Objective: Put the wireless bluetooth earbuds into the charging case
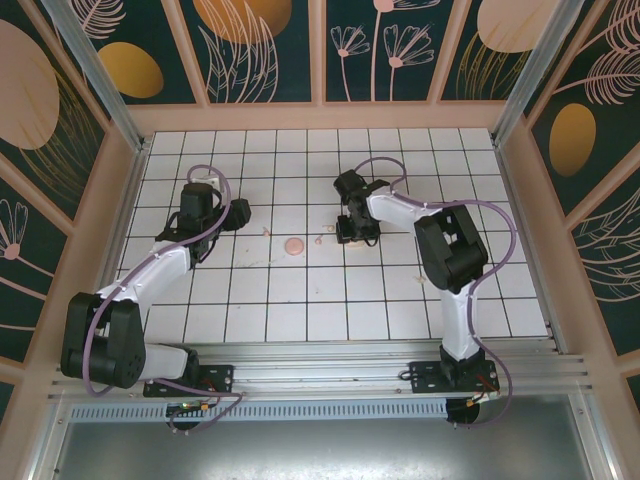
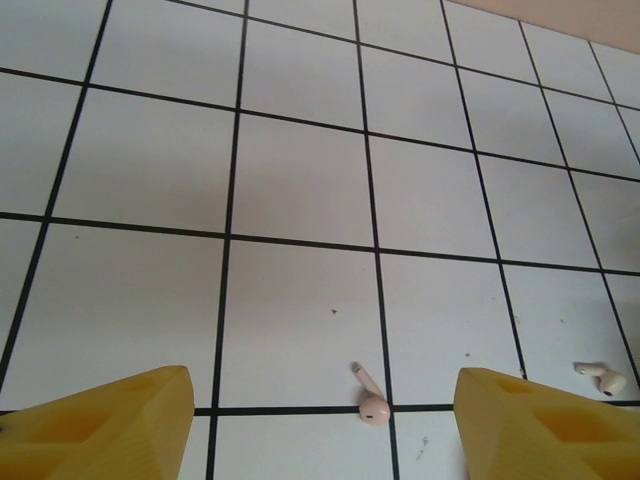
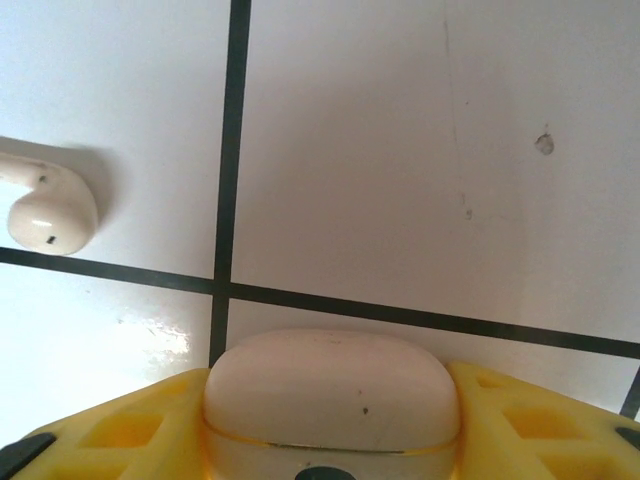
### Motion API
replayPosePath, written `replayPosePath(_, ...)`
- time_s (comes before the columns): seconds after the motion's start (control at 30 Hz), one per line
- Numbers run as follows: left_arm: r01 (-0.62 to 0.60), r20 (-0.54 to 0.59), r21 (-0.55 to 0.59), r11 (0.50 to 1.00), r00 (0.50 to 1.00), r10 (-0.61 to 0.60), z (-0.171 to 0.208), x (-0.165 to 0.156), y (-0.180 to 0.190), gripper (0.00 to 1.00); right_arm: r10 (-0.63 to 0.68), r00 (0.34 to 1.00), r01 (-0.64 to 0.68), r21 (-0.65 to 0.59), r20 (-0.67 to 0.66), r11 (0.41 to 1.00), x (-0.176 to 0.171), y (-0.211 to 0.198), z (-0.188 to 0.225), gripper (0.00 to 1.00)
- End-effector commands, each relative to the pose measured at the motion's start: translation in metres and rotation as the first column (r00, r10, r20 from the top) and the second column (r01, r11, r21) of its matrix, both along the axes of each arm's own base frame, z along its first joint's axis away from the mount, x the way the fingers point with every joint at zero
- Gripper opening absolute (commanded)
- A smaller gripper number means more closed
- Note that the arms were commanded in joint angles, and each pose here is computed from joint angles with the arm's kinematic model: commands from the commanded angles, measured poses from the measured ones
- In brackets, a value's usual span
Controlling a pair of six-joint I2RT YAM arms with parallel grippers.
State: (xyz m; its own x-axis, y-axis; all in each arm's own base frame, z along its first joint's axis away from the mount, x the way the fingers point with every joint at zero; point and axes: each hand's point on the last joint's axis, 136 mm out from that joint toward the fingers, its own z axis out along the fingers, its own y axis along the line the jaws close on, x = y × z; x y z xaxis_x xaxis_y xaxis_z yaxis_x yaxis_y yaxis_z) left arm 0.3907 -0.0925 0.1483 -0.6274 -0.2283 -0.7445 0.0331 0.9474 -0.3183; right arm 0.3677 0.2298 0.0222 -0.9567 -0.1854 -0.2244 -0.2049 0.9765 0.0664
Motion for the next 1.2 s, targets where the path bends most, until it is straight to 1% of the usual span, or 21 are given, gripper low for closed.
replayPosePath(0.0, 0.091, 0.022, -0.047, 0.995, 0.996, -0.090, 0.019, 0.003, -0.020, 0.69, -0.024, 0.986, 0.013, 0.068, 0.163, 0.998, 0.016, 0.006, 0.036, 0.49)
replayPosePath(0.13, 0.217, 0.051, -0.126, 0.968, 0.976, -0.212, 0.038, -0.001, -0.046, 0.65, -0.024, 0.938, -0.046, 0.194, 0.345, 0.980, 0.023, 0.015, 0.080, 0.49)
replayPosePath(0.2, 0.292, 0.079, -0.154, 0.944, 0.956, -0.283, 0.049, -0.006, -0.061, 0.63, -0.055, 0.901, -0.068, 0.266, 0.431, 0.961, 0.025, 0.016, 0.107, 0.49)
replayPosePath(0.23, 0.340, 0.100, -0.159, 0.927, 0.939, -0.328, 0.056, -0.009, -0.071, 0.62, -0.063, 0.892, -0.099, 0.329, 0.448, 0.939, 0.023, 0.022, 0.120, 0.49)
replayPosePath(0.3, 0.418, 0.157, -0.143, 0.897, 0.905, -0.396, 0.069, -0.017, -0.088, 0.62, -0.087, 0.875, -0.149, 0.436, 0.477, 0.888, 0.019, 0.033, 0.145, 0.48)
replayPosePath(0.37, 0.491, 0.238, -0.113, 0.864, 0.857, -0.457, 0.083, -0.027, -0.106, 0.62, -0.104, 0.863, -0.207, 0.533, 0.495, 0.820, 0.011, 0.046, 0.168, 0.48)
replayPosePath(0.43, 0.539, 0.324, -0.092, 0.837, 0.811, -0.487, 0.096, -0.037, -0.120, 0.62, -0.130, 0.855, -0.252, 0.621, 0.502, 0.743, 0.003, 0.056, 0.191, 0.47)
replayPosePath(0.53, 0.602, 0.431, -0.065, 0.796, 0.736, -0.522, 0.111, -0.054, -0.135, 0.62, -0.179, 0.843, -0.299, 0.719, 0.507, 0.628, -0.008, 0.063, 0.221, 0.46)
replayPosePath(0.6, 0.632, 0.489, -0.026, 0.774, 0.684, -0.542, 0.118, -0.064, -0.142, 0.62, -0.215, 0.836, -0.315, 0.761, 0.506, 0.568, -0.015, 0.063, 0.238, 0.46)
replayPosePath(0.67, 0.647, 0.524, 0.019, 0.762, 0.643, -0.558, 0.121, -0.072, -0.147, 0.61, -0.241, 0.830, -0.327, 0.790, 0.502, 0.518, -0.020, 0.062, 0.251, 0.46)
replayPosePath(0.8, 0.671, 0.566, 0.118, 0.732, 0.560, -0.605, 0.120, -0.086, -0.160, 0.59, -0.261, 0.847, -0.340, 0.849, 0.463, 0.404, -0.033, 0.065, 0.272, 0.46)
replayPosePath(0.87, 0.678, 0.592, 0.156, 0.718, 0.518, -0.618, 0.122, -0.093, -0.166, 0.58, -0.264, 0.857, -0.337, 0.869, 0.442, 0.361, -0.038, 0.065, 0.277, 0.46)
replayPosePath(0.97, 0.668, 0.632, 0.184, 0.721, 0.482, -0.607, 0.127, -0.097, -0.169, 0.58, -0.270, 0.866, -0.331, 0.887, 0.421, 0.323, -0.043, 0.066, 0.283, 0.46)
replayPosePath(1.07, 0.652, 0.659, 0.186, 0.735, 0.473, -0.586, 0.135, -0.097, -0.171, 0.58, -0.260, 0.873, -0.332, 0.894, 0.412, 0.300, -0.051, 0.071, 0.286, 0.46)
replayPosePath(1.17, 0.650, 0.670, 0.188, 0.737, 0.464, -0.580, 0.140, -0.096, -0.175, 0.59, -0.251, 0.881, -0.331, 0.902, 0.400, 0.278, -0.059, 0.076, 0.286, 0.46)
